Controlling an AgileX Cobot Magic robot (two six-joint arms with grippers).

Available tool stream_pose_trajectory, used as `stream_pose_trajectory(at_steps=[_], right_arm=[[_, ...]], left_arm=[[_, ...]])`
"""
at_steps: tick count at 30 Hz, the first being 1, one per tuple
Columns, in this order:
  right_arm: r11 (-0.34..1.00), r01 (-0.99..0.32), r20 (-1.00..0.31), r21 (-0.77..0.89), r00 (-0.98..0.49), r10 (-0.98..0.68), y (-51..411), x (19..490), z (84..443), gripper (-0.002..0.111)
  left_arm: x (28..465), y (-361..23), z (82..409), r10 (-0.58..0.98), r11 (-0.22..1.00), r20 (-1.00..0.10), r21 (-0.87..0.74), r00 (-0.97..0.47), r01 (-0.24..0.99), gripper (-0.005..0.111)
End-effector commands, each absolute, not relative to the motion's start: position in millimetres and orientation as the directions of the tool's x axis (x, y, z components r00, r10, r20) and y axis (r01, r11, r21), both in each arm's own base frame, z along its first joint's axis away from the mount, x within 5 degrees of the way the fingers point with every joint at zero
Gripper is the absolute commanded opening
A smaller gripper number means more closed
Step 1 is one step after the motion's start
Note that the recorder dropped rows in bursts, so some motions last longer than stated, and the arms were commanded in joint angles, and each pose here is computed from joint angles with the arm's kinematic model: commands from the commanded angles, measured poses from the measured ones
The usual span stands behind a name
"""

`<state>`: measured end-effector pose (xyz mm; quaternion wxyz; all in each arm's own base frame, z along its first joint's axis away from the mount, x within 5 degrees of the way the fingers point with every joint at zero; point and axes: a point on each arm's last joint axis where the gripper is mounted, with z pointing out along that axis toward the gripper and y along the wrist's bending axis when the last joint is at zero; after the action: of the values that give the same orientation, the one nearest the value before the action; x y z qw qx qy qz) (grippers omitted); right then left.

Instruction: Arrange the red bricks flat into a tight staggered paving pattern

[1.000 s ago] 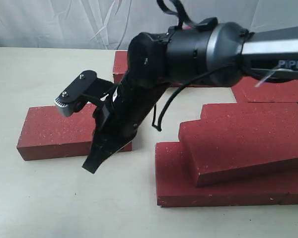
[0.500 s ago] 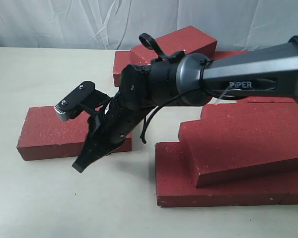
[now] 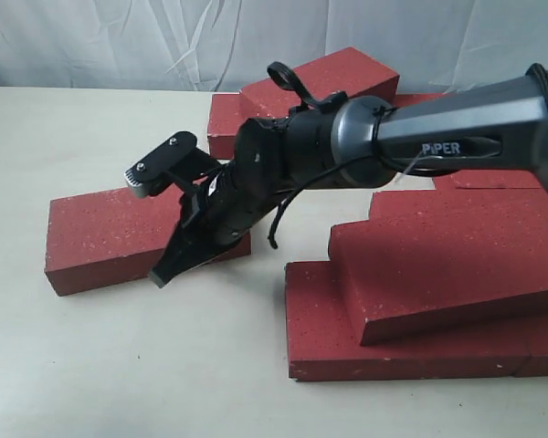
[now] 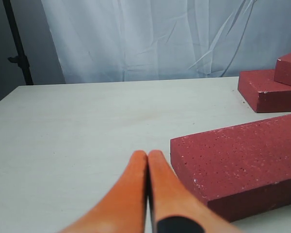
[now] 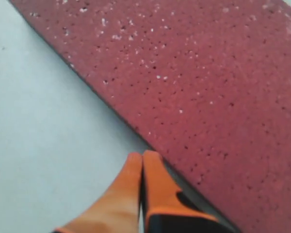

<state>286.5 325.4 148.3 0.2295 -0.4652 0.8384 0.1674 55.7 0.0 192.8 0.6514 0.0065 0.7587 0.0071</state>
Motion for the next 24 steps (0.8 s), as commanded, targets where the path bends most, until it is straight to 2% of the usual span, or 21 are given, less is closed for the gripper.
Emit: stream_pose_trajectory(at_steps=[1,6,17,24], right_arm=[[0.578,-0.812,-0.551,0.080,-0.519,-0.654,314,302,151,-0.001],[0.581,-0.808,-0.547,0.101,-0.533,-0.646,313,300,157,-0.001],[0.576,-0.806,-0.604,0.139,-0.530,-0.595,309,291,202,-0.001],[0.609,-0.769,-0.574,0.194,-0.593,-0.565,294,300,204,-0.001]], left_arm=[[56,0,192,0.012,1.000,-0.990,0.012,-0.144,-0.001,0.000],[56,0,192,0.012,1.000,-0.990,0.012,-0.144,-0.001,0.000],[56,0,192,0.012,1.000,-0.990,0.012,-0.144,-0.001,0.000],[56,0,192,0.013,1.000,-0.990,0.014,-0.144,-0.001,0.000]])
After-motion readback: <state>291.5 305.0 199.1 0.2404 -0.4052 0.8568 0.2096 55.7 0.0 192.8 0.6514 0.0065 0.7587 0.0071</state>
